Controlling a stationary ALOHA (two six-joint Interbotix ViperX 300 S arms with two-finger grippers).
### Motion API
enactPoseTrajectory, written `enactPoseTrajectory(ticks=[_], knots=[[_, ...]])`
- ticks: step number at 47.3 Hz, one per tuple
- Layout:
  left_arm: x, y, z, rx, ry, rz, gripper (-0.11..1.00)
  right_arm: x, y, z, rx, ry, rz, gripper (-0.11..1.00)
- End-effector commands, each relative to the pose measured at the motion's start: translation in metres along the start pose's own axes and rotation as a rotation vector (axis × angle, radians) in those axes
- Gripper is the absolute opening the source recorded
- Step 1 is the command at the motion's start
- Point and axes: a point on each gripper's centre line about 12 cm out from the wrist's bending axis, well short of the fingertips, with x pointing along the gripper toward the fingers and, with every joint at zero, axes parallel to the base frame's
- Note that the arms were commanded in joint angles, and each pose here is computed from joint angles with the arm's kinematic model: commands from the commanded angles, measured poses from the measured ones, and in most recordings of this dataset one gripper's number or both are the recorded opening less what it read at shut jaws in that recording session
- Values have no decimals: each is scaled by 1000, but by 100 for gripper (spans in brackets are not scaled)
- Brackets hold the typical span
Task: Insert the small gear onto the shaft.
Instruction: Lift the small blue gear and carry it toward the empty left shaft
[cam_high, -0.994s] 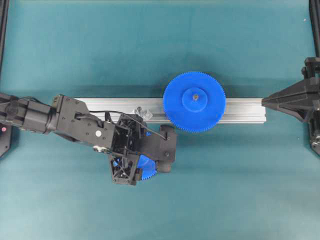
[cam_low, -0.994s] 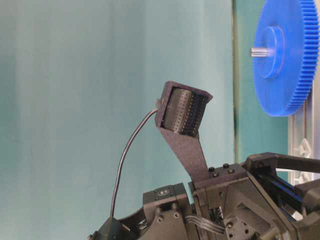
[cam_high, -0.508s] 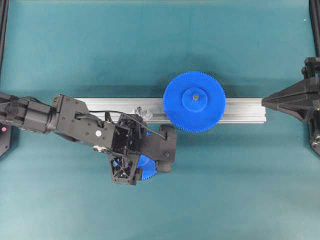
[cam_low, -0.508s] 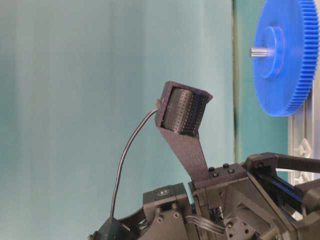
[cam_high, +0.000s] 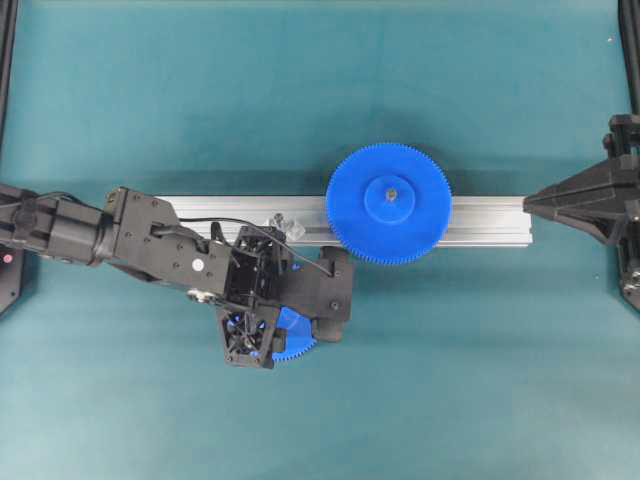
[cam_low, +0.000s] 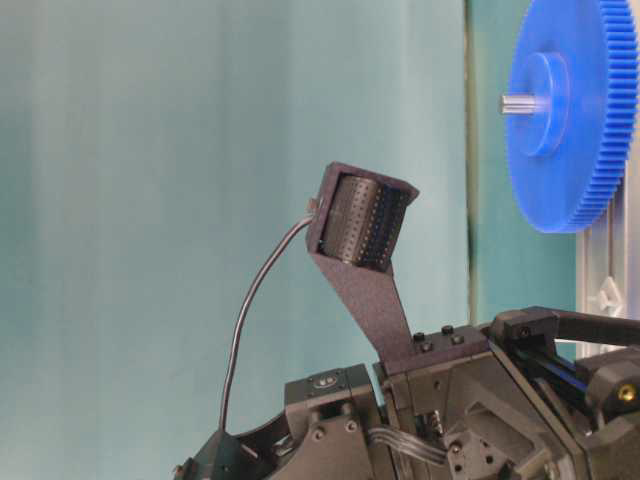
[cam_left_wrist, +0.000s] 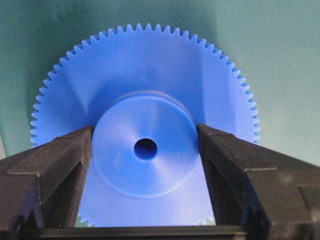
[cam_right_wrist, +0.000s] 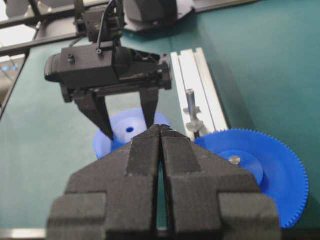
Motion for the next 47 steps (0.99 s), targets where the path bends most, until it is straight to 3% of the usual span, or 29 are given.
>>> enactPoseTrajectory(ticks=[1,24,47], knots=[[-7,-1,5,5,-21,-1,69,1,1,5,8,-12,1,4],[-11,-1,8,11,-35,-1,69,1,1,5,9,-12,1,4],[-47,-1,24,15,-37,0,69,1,0,4,8,-11,-1,4]])
